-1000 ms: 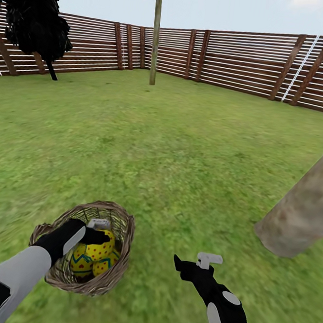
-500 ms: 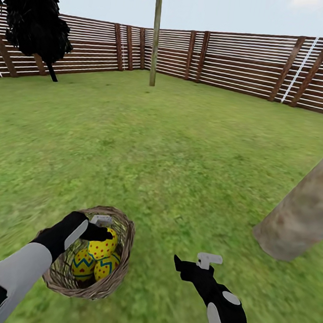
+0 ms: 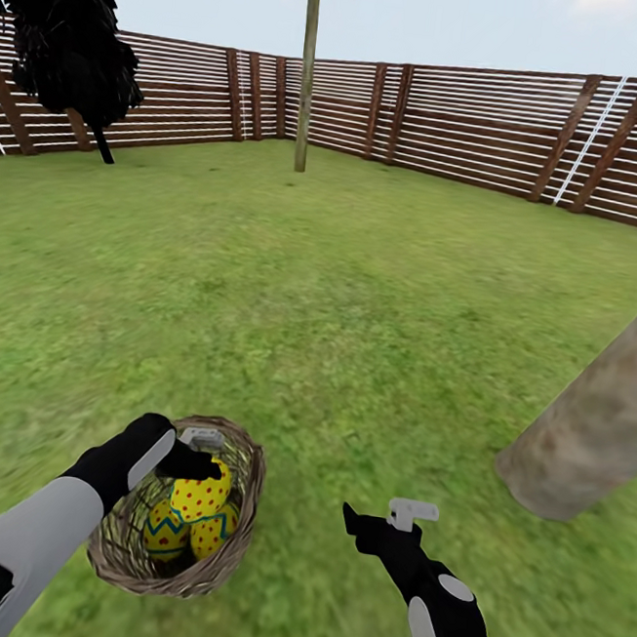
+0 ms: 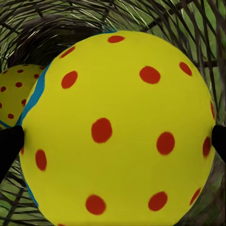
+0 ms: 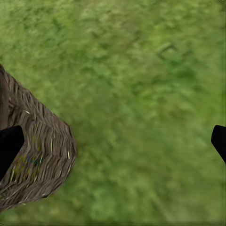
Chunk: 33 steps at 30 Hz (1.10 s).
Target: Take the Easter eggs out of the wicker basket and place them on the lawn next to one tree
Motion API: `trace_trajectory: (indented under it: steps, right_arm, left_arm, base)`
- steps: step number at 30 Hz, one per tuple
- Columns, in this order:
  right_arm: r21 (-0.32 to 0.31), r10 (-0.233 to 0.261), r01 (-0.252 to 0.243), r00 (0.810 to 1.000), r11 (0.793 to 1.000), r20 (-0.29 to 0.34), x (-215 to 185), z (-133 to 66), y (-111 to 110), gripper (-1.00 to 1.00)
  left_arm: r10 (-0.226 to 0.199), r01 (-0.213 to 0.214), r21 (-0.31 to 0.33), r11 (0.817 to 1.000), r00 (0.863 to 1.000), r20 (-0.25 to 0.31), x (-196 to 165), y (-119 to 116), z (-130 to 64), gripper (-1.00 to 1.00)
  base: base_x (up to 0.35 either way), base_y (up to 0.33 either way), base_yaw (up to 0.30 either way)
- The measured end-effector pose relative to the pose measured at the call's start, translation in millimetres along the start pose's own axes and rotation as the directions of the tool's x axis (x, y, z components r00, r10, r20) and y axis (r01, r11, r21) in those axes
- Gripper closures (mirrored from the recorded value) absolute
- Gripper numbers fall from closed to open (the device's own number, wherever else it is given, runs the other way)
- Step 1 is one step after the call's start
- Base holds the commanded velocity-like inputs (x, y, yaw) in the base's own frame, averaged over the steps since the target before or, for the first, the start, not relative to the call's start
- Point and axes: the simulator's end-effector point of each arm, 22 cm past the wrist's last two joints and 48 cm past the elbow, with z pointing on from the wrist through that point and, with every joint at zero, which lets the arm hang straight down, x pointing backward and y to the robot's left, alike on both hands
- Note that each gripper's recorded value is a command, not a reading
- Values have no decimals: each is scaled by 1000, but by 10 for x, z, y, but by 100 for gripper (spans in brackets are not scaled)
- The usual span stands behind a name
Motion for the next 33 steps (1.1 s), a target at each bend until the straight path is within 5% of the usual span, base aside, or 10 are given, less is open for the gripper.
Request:
trace_trajectory:
  steps: [33]
  right_arm:
    - [0, 1, -1, 1000, 1000, -3, -573, -360, 192, -100]
  left_arm:
    - [-2, 2, -12, 1000, 999, -35, -211, -19, -694, 100]
  base:
    - [-39, 0, 0]
